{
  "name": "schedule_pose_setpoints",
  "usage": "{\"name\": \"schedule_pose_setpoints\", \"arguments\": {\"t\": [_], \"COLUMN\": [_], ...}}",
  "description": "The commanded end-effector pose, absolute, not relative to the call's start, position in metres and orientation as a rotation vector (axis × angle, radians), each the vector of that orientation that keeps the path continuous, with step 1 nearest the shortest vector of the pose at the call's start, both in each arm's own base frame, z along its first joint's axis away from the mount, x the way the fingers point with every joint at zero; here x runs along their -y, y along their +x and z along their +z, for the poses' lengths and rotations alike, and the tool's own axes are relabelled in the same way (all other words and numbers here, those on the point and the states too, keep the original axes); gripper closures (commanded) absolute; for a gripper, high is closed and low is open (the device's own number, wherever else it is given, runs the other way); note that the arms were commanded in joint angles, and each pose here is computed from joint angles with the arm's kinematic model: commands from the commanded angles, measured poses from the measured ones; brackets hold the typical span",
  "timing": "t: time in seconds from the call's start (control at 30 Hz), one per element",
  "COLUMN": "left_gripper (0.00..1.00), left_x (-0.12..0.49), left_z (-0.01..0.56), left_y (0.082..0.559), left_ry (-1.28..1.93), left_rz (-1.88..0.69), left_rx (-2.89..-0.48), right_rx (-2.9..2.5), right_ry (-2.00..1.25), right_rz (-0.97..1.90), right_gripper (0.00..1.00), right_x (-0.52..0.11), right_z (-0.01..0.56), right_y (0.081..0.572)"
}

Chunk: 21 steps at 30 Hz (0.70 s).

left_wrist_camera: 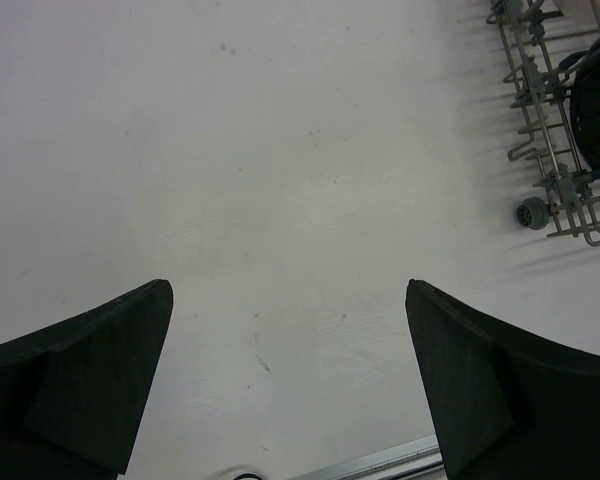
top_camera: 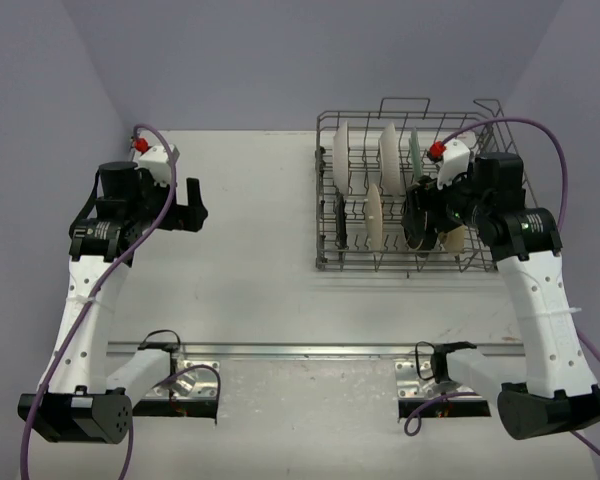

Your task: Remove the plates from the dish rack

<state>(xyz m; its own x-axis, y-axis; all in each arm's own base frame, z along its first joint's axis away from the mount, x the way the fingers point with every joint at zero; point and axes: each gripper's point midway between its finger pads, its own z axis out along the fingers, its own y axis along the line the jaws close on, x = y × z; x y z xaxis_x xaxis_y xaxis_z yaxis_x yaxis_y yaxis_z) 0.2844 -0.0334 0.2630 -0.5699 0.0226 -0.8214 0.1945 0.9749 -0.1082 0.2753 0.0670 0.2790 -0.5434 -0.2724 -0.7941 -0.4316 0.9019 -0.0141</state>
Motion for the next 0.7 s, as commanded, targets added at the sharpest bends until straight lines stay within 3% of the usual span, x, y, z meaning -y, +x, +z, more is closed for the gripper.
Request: {"name": "schedule_pose_setpoints", "arguments": {"t": [0.0, 0.37, 0.67], "left_gripper": [0.00, 0.00, 0.00], "left_x": [0.028, 0.029, 0.029], "left_z": [0.280, 0.278, 0.276], "left_y": [0.293, 0.292, 0.295], "left_ry": [0.124, 0.128, 0.128], "left_rz": [-0.203, -0.224, -0.238], "left_rx": [-2.103, -2.109, -2.128], "right_rx": [-2.075, -2.004, -2.028], "right_ry": [-0.494, -0.432, -0.379], "right_rz": [0.287, 0.454, 0.513], "right_gripper": [0.06, 0.19, 0.32], "right_x": [-0.079, -0.118, -0.147], "right_z": [0.311, 0.356, 0.337], "right_y": [0.291, 0.370, 0.443]}}
